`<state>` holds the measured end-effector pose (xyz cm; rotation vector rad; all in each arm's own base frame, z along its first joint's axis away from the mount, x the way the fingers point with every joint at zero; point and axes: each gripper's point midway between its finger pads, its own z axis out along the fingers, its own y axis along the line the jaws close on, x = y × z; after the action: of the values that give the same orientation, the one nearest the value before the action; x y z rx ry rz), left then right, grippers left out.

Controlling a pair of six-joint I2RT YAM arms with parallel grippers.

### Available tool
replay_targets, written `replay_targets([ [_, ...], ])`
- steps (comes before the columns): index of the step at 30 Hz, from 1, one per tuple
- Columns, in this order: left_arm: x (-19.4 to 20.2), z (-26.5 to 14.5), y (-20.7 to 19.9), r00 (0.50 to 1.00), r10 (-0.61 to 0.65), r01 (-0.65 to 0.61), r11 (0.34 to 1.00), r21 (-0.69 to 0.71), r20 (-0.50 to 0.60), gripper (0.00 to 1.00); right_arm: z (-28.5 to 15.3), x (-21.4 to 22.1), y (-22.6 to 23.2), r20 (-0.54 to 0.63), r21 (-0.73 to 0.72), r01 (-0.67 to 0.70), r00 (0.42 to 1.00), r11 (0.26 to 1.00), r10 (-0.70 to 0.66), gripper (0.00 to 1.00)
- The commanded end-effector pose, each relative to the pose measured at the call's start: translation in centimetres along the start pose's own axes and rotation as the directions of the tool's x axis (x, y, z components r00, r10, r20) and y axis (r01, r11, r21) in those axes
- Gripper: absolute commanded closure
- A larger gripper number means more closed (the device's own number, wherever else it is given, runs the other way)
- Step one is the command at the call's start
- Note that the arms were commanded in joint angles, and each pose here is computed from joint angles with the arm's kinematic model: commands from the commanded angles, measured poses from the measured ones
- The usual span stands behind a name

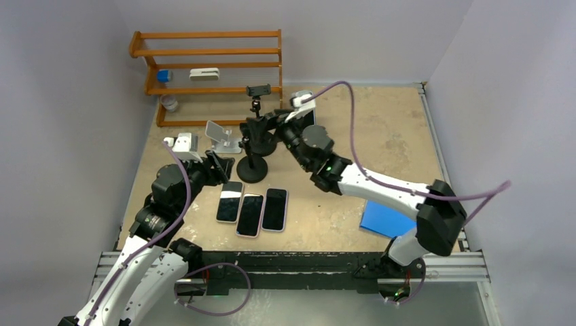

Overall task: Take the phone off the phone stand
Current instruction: Place the phone stand at the center of the board, then remove the phone from the phone stand.

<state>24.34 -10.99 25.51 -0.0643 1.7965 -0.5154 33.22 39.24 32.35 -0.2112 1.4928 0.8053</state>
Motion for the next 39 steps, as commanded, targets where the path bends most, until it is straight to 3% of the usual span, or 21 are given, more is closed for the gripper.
replay_targets([
  [1, -1.8, -0.4, -1.6, 0.999, -0.007, 0.004, 0.998, 0.067, 0.045, 0.39, 0.0, -5.9, -5.7, 0.115, 0.203, -0.055, 0.993, 0.978, 0.032, 0.04],
  [3, -1.7, -0.4, -1.7, 0.999, -0.006, 0.003, 0.997, 0.071, 0.043, 0.39, 0.6, -6.8, -8.8, 0.13, 0.262, -0.042, 0.991, 0.964, 0.008, 0.06],
  [6, -1.7, -0.5, -1.8, 0.999, -0.01, 0.006, 0.997, 0.078, 0.044, 0.39, 2.2, -5.4, -14.0, 0.02, 0.366, -0.003, 1.0, 0.931, -0.005, 0.06],
  [9, -1.7, -0.5, -1.9, 0.999, -0.011, 0.008, 0.996, 0.085, 0.041, 0.39, 3.1, -4.6, -17.1, -0.031, 0.382, 0.033, 0.999, 0.924, -0.023, 0.05],
  [23, -1.3, -0.5, -2.6, 1.0, -0.003, 0.0, 0.993, 0.118, 0.025, 0.39, 7.4, 2.3, -23.4, -0.24, 0.445, 0.23, 0.962, 0.866, -0.133, 0.01],
  [39, -1.1, -0.3, -2.7, 1.0, 0.003, -0.005, 0.993, 0.122, 0.016, 0.39, 8.5, 4.7, -26.6, -0.305, 0.497, 0.276, 0.943, 0.822, -0.133, 0.01],
])
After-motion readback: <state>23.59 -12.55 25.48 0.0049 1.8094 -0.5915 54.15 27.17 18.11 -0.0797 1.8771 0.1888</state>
